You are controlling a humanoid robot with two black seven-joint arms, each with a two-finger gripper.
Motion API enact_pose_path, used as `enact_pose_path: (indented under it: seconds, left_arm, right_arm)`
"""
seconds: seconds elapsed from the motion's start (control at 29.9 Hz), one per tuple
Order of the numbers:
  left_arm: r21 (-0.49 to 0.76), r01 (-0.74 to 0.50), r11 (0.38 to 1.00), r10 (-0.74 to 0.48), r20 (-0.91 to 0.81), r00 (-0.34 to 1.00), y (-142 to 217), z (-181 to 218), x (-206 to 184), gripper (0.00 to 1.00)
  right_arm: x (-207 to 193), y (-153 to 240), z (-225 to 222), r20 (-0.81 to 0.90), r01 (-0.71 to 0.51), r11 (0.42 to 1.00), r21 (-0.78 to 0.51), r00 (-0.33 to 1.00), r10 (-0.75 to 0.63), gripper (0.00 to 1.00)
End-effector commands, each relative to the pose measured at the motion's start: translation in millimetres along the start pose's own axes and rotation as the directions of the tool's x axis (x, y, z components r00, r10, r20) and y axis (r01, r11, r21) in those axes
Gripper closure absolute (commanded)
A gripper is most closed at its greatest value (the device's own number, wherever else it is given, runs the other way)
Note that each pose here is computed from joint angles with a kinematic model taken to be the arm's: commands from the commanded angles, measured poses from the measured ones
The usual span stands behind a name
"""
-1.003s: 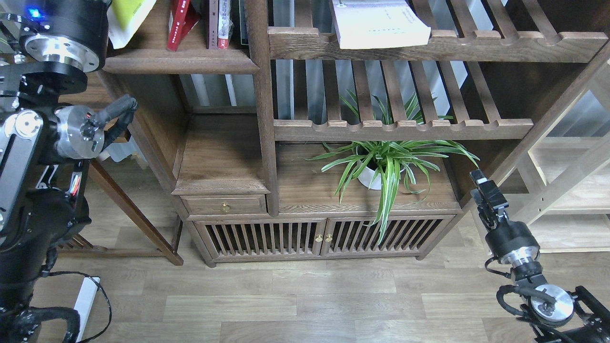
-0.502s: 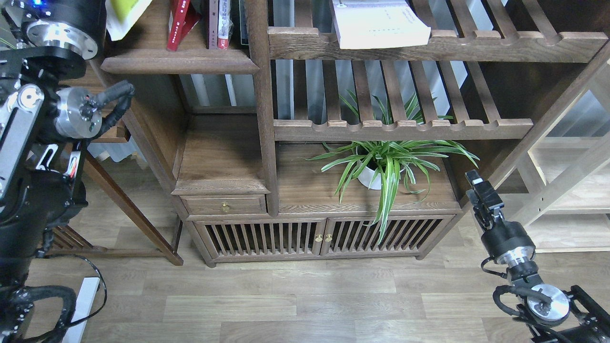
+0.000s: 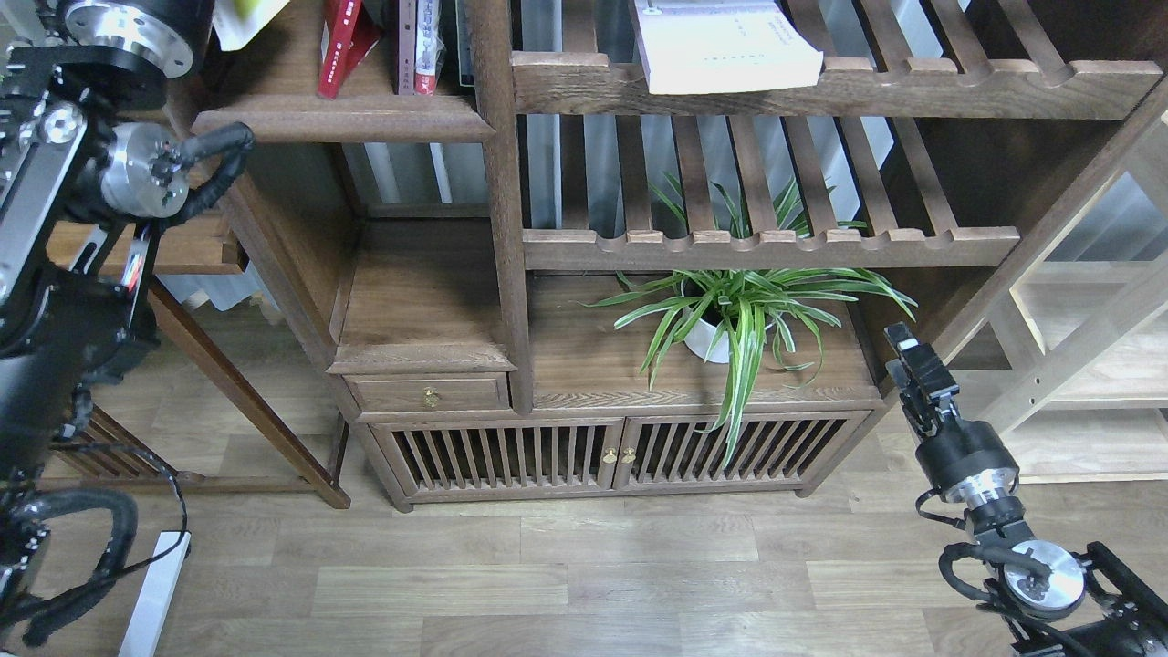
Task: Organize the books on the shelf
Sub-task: 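Push the yellow-green book onto the top shelf with the left gripper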
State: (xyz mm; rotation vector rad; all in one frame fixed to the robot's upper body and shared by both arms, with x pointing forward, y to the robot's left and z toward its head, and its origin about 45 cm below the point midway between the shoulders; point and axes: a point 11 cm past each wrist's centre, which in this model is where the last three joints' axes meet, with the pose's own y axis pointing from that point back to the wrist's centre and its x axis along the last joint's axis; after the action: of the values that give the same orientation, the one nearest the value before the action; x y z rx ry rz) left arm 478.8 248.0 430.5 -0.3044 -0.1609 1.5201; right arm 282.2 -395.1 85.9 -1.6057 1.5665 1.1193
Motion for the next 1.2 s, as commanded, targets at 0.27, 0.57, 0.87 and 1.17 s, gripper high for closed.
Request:
enact_pose_path:
  seconds: [0.27,0.57,0.87,1.17]
  left_arm:
    - [0.019,0.015,1.0,-0.015,-0.001,1.0,-24.7,-8.2,-5.5,0.98]
    - [0.052,0.054,0.997,-0.057,0.051,0.997,-36.5,-15.4,16.1,0.97]
    - [0.049,0.013,0.999,-0.016,0.051,0.999,-55.2,-20.2,28.2,0.94]
    - [0.045,0.0,0.999,-0.001,0.019,1.0,-53.6,-27.4,31.3,0.94]
  right_arm:
    - [-0.5,-0.9,4.4,0.009,0.002,1.0,-0.001,1.0,-0.002,0.21]
    - [-19.9,-21.6,2.6,0.014,0.059,0.998,0.009,0.998,-0.059,0.21]
    - [-23.2,-25.4,9.8,0.012,0.068,0.998,-0.015,0.998,-0.068,0.21]
    - [-27.3,-29.4,10.2,0.009,0.079,0.997,-0.019,0.997,-0.079,0.21]
